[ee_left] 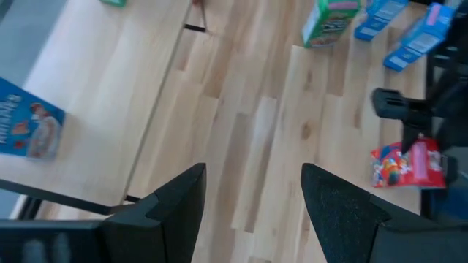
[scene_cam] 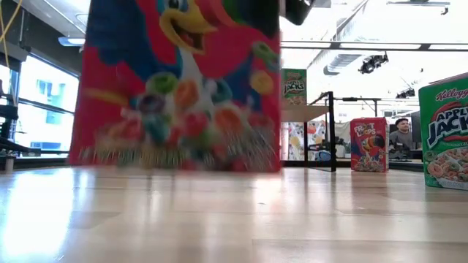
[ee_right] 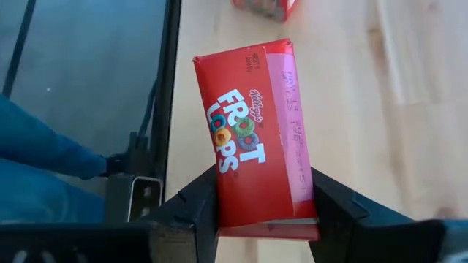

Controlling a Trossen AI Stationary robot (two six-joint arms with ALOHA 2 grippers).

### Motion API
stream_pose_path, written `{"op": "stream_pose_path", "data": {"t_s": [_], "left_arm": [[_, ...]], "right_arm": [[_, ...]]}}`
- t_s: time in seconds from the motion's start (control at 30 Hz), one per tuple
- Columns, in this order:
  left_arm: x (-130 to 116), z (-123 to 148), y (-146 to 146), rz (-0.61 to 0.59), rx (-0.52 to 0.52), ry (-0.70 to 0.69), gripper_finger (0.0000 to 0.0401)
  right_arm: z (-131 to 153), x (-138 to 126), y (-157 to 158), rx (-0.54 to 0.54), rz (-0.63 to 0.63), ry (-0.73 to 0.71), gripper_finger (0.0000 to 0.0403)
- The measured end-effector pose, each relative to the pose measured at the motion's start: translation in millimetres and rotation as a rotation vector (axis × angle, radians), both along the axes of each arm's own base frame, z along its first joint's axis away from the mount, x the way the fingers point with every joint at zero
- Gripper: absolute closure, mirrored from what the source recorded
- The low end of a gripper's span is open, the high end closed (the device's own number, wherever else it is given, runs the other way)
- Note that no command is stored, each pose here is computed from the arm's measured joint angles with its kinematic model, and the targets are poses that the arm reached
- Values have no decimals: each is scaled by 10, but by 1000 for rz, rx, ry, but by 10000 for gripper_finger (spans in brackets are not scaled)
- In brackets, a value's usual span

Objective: Stack cereal on shelf
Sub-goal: Put the bottom right red cereal box on the shelf

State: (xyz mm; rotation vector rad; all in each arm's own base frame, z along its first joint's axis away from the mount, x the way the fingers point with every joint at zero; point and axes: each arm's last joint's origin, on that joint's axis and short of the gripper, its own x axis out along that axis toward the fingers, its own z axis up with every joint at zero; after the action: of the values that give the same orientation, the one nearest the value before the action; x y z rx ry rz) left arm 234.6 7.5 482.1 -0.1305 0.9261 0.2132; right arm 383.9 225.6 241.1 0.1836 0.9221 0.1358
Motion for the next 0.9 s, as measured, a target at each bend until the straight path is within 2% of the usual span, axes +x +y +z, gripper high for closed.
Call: {"op": "stream_pose_path", "data": {"t_s": [0.2,0.43,0.9], "left_arm": [[-13,0,187,26,38,10,185],[-55,-1,444,79,78,25,185],[-193,-1,861,208,114,49,185]], "right_arm": [[282,89,-180,-56,-17,7,256],[661,192,-545,-155,10,14,256],[1411,194,-1653,-392,89,44,256]]}}
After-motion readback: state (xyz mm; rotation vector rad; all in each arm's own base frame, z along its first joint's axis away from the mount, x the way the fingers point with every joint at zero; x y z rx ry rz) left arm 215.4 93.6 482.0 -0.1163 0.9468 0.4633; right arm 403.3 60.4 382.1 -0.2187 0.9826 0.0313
